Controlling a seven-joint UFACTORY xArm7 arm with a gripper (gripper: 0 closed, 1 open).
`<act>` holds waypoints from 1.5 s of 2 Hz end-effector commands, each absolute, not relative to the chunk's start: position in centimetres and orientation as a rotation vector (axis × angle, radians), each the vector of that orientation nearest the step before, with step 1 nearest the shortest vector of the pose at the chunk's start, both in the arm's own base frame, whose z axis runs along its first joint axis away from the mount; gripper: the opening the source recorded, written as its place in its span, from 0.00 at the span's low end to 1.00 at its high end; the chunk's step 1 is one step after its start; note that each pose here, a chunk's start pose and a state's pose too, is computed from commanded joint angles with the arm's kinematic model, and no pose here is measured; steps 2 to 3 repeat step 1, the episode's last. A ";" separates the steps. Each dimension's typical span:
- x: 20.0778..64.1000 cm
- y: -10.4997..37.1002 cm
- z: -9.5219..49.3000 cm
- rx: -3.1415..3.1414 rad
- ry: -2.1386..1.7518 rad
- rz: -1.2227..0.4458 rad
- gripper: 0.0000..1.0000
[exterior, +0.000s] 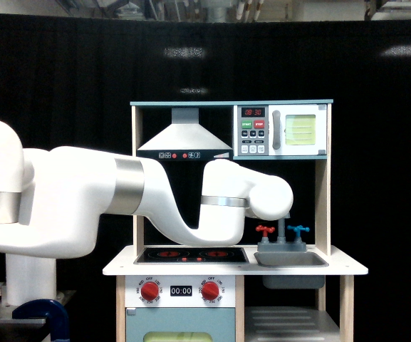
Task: Turn on the faucet
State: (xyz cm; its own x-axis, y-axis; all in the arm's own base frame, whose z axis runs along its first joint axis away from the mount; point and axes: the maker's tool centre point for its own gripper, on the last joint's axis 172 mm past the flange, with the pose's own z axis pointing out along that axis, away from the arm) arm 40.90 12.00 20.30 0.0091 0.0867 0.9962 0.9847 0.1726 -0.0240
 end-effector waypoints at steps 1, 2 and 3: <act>39.7 11.3 20.2 -1.148 -1.337 -1.026 1.00; 39.7 11.3 20.2 -1.148 -1.337 -1.026 1.00; 39.7 11.3 20.2 -1.148 -1.337 -1.026 1.00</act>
